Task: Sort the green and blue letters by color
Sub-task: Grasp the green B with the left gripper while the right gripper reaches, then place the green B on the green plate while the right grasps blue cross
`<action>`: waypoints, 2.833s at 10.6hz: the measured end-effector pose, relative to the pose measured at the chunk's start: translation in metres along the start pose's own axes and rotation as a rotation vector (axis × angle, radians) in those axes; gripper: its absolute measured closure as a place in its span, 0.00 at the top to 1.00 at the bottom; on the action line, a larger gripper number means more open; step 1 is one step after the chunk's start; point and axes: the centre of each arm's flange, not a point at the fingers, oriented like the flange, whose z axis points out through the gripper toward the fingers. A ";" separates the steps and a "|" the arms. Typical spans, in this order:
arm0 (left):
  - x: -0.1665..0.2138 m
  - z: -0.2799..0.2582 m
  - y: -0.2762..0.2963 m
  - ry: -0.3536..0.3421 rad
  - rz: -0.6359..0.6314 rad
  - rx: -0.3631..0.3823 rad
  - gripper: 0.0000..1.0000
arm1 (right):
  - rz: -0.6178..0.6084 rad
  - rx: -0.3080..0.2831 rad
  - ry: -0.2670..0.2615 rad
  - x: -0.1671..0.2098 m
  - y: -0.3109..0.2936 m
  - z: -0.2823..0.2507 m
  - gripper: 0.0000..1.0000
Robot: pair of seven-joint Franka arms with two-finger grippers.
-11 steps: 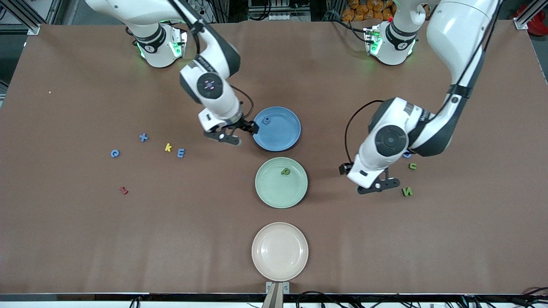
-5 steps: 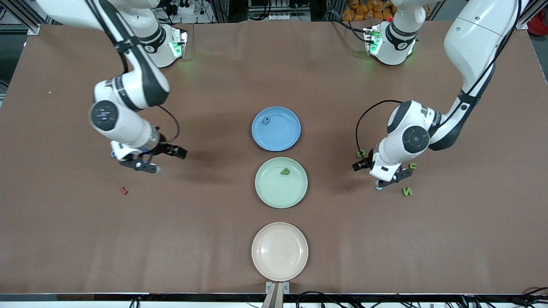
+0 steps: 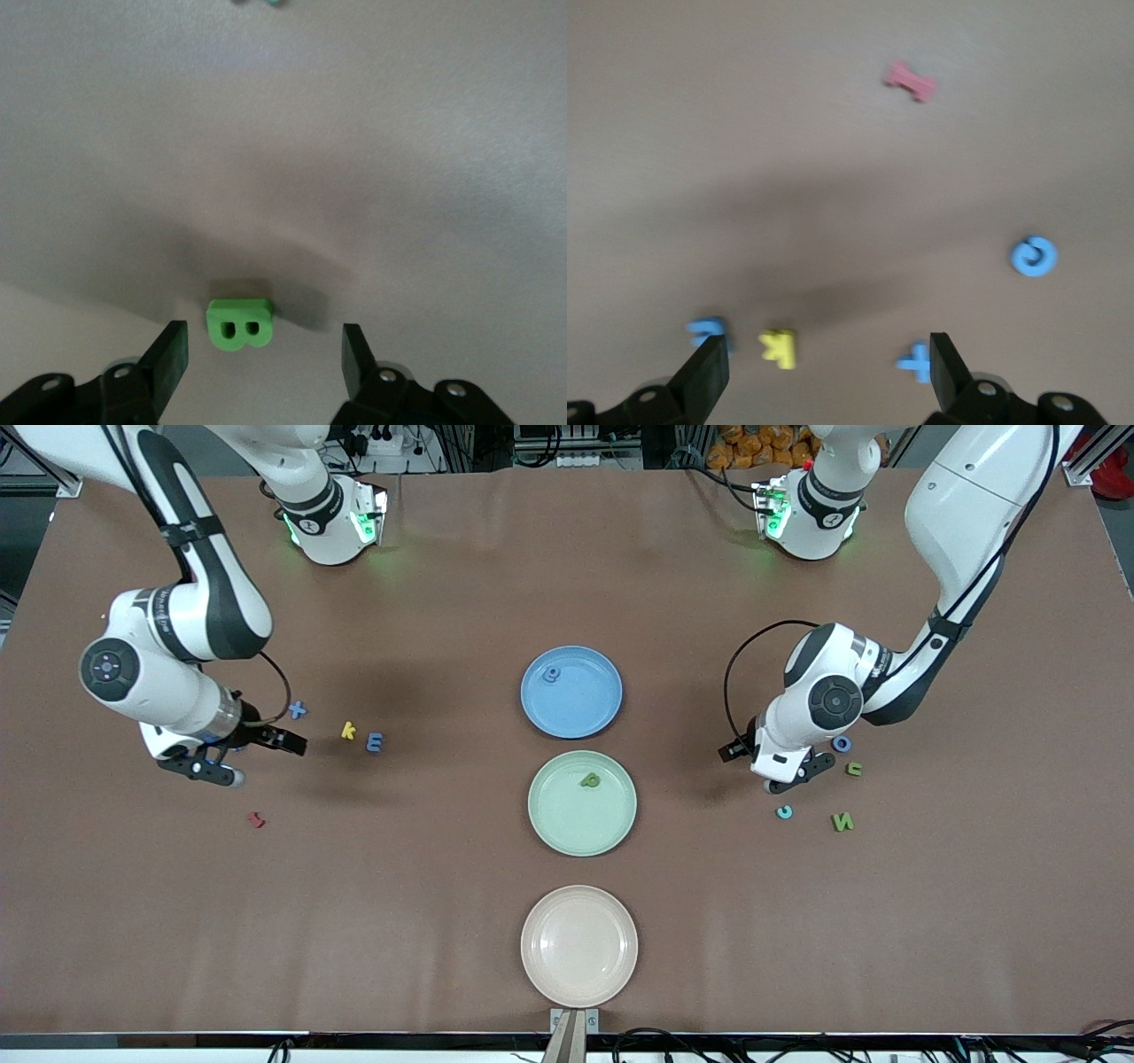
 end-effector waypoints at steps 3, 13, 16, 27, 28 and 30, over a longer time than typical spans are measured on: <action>-0.008 0.006 -0.006 -0.006 0.000 0.014 0.74 | 0.003 0.012 0.022 -0.019 0.033 0.037 1.00; -0.011 0.011 -0.011 0.019 0.019 0.006 0.59 | 0.032 0.035 -0.002 -0.065 0.056 0.112 1.00; -0.011 0.012 -0.011 0.025 0.025 0.005 0.54 | 0.037 0.039 -0.022 -0.067 0.058 0.122 1.00; -0.006 0.001 -0.003 0.067 0.053 -0.019 0.35 | 0.053 0.033 -0.062 -0.083 0.068 0.136 0.87; -0.010 -0.010 0.012 0.082 0.073 -0.044 0.35 | 0.053 0.033 -0.061 -0.083 0.068 0.136 0.86; -0.029 -0.038 0.052 0.116 0.136 -0.102 0.35 | 0.054 0.033 -0.058 -0.083 0.069 0.135 0.66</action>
